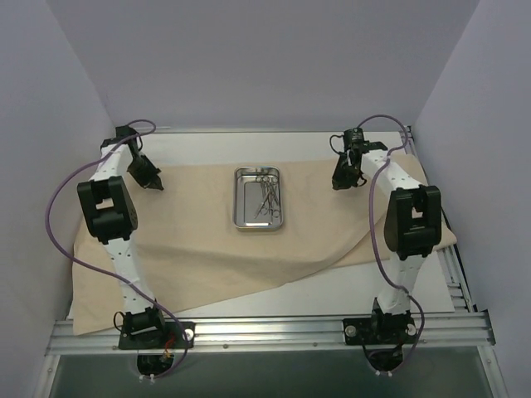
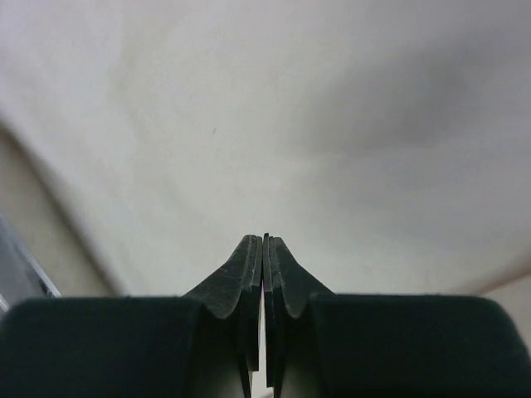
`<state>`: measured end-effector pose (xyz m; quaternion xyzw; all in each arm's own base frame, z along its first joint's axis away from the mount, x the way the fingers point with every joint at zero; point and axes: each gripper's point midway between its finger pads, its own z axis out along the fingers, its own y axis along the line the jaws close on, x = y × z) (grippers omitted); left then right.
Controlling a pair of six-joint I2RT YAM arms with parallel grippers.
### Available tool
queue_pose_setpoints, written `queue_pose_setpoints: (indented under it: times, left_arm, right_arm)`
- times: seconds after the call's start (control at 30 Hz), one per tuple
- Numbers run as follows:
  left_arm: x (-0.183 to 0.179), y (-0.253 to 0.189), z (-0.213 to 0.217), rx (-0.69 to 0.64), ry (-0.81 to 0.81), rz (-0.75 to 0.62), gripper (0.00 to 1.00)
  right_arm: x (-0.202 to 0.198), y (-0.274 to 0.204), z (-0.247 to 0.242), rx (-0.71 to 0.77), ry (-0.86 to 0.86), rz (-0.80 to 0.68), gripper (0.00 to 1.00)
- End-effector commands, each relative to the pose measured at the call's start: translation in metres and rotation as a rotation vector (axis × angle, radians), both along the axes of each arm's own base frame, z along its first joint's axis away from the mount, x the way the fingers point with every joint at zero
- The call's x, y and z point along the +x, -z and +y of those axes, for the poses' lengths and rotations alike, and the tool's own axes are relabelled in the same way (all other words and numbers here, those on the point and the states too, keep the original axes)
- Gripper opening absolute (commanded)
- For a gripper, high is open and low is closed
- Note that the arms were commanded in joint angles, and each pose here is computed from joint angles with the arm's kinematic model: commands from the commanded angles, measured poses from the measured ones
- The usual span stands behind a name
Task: Open and lay out the surgical kit
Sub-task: Smooth out the surgical kit at the center of the board.
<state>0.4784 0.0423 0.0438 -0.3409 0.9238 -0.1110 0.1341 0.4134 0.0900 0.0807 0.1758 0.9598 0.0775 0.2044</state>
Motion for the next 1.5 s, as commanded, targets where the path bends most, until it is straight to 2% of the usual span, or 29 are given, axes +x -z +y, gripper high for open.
queue_pose_setpoints:
  times: [0.0,0.2,0.37,0.5,0.63,0.77,0.83,1.0,1.23,1.27,1.3,1.37,1.4,1.43,1.47]
  left_arm:
    - [-0.02,0.012,-0.001,0.105,0.046,0.14,0.02]
    - [-0.017,0.033,-0.012,0.126,0.103,0.195,0.02]
    - [-0.002,0.06,-0.031,0.058,0.157,0.241,0.02]
    - [0.026,0.071,-0.039,0.013,0.149,0.172,0.02]
    - [0.067,0.065,-0.034,0.013,0.119,0.038,0.02]
    - [0.09,0.082,-0.033,-0.1,0.033,-0.013,0.02]
    - [0.098,0.093,-0.033,-0.146,0.022,-0.032,0.02]
    - [0.128,0.09,-0.002,-0.218,-0.095,-0.145,0.02]
    - [0.136,0.072,0.036,-0.234,-0.13,-0.222,0.05]
    - [0.135,0.067,0.036,-0.229,-0.108,-0.227,0.07]
    - [0.136,0.05,0.035,-0.224,-0.089,-0.25,0.09]
    - [0.123,0.052,0.031,-0.217,-0.079,-0.204,0.13]
    - [0.122,0.036,0.029,-0.214,-0.071,-0.22,0.17]
    - [0.113,0.045,0.021,-0.22,-0.059,-0.182,0.25]
    - [0.11,0.04,0.016,-0.207,-0.033,-0.184,0.27]
  right_arm:
    - [0.03,0.019,-0.031,-0.115,0.0,-0.007,0.0]
    - [0.045,0.069,-0.051,-0.102,0.041,0.058,0.0]
    - [0.044,0.114,-0.064,-0.068,0.107,0.132,0.0]
    - [0.048,0.139,-0.071,-0.048,0.139,0.17,0.0]
    - [0.067,0.148,-0.085,-0.035,0.149,0.159,0.0]
    - [0.082,0.17,-0.084,-0.034,0.13,0.186,0.0]
    - [0.098,0.164,-0.083,-0.028,0.129,0.14,0.0]
    - [0.1,0.158,-0.074,-0.013,0.119,0.145,0.0]
    - [0.064,0.144,-0.055,-0.024,0.034,0.193,0.01]
    - [0.058,0.135,-0.062,-0.053,0.031,0.178,0.08]
    - [0.056,0.131,-0.068,-0.062,0.033,0.172,0.12]
    - [0.049,0.117,-0.075,-0.089,0.025,0.173,0.2]
    - [0.046,0.114,-0.092,-0.107,0.047,0.179,0.21]
    - [0.046,0.107,-0.096,-0.117,0.042,0.172,0.22]
    - [0.048,0.092,-0.1,-0.13,0.038,0.144,0.25]
